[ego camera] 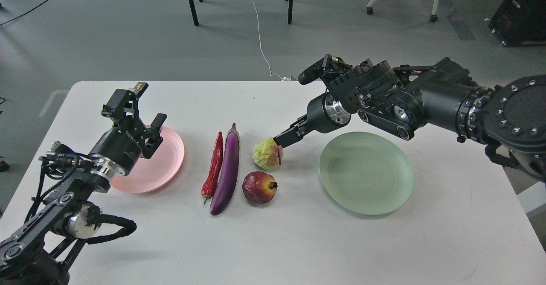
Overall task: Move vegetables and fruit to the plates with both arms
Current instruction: 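Lower the right gripper around the pale green fruit and close it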
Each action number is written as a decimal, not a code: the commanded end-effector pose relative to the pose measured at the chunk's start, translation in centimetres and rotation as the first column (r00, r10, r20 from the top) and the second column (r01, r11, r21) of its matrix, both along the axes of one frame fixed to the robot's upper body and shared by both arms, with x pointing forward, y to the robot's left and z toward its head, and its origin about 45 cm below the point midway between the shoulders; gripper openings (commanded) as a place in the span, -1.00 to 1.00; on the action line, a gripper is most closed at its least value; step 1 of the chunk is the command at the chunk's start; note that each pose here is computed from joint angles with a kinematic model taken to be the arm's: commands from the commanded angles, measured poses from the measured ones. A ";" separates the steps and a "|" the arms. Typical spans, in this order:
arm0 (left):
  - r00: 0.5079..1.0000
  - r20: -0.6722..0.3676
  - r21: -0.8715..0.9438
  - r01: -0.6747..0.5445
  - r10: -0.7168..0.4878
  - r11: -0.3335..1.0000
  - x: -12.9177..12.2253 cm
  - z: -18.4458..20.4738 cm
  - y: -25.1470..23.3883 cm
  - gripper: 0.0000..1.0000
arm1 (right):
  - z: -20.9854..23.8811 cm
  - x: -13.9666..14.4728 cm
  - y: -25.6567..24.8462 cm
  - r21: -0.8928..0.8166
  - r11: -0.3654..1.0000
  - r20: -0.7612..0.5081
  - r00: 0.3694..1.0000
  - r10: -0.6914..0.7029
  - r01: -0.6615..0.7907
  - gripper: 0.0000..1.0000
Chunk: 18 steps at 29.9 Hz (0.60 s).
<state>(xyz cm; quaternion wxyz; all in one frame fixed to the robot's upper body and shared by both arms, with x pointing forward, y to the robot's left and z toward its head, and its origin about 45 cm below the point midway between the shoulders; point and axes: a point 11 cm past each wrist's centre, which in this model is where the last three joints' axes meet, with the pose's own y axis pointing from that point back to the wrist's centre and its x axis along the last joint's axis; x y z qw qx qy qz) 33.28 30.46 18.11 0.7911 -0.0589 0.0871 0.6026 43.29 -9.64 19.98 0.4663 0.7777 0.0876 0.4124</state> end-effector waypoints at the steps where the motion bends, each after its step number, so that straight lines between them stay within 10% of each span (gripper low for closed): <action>1: 1.000 -0.001 0.000 0.000 0.000 1.000 0.0 0.0 0.0 0.96 | -0.8 -0.4 0.4 0.050 0.999 -0.012 1.000 -0.013 0.013 0.97; 18: 1.000 -0.006 0.004 -0.003 0.003 1.000 -0.2 -0.2 0.2 0.96 | -3.2 -0.2 -0.8 0.148 0.985 0.027 0.996 -0.090 0.085 0.97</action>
